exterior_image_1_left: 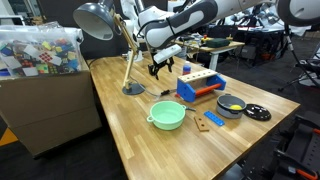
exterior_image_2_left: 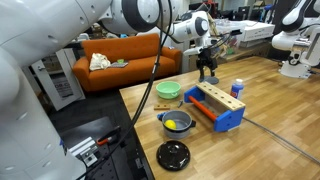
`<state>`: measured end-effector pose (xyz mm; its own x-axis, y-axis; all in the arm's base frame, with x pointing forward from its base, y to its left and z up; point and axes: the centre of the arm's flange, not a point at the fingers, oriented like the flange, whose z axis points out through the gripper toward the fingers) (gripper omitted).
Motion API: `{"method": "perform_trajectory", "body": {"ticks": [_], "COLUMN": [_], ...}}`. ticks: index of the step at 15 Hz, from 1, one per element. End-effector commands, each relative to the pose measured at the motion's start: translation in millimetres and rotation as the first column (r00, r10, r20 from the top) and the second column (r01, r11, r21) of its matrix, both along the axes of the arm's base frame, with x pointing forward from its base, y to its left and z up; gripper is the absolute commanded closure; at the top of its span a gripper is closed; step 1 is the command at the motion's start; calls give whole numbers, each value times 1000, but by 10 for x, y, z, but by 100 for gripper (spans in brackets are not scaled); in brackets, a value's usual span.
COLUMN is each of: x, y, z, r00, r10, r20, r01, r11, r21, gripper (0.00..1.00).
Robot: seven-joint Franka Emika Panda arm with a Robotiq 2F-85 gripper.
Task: Turn on the light
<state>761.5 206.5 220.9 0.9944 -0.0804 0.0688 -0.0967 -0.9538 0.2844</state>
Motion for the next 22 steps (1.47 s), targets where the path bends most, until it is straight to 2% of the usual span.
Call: {"method": "perform_trajectory", "body": {"ticks": [1, 11, 13, 17, 19, 22], "x": [-2, 17, 63, 194, 249, 347], "y": [14, 30, 81, 136, 134, 159], "z": [13, 39, -1, -175, -276, -385], "r00": [1000, 1000, 999, 998, 998, 998], "r10": [2, 5, 36, 34, 20, 16], "r20": [2, 5, -20, -46, -51, -62], "r01": [-2, -5, -35, -31, -16, -11], "r11": [1000, 1000, 998, 997, 997, 996], "r21": [1, 17, 57, 64, 71, 86], "gripper": [0, 0, 0, 0, 26, 48]}}
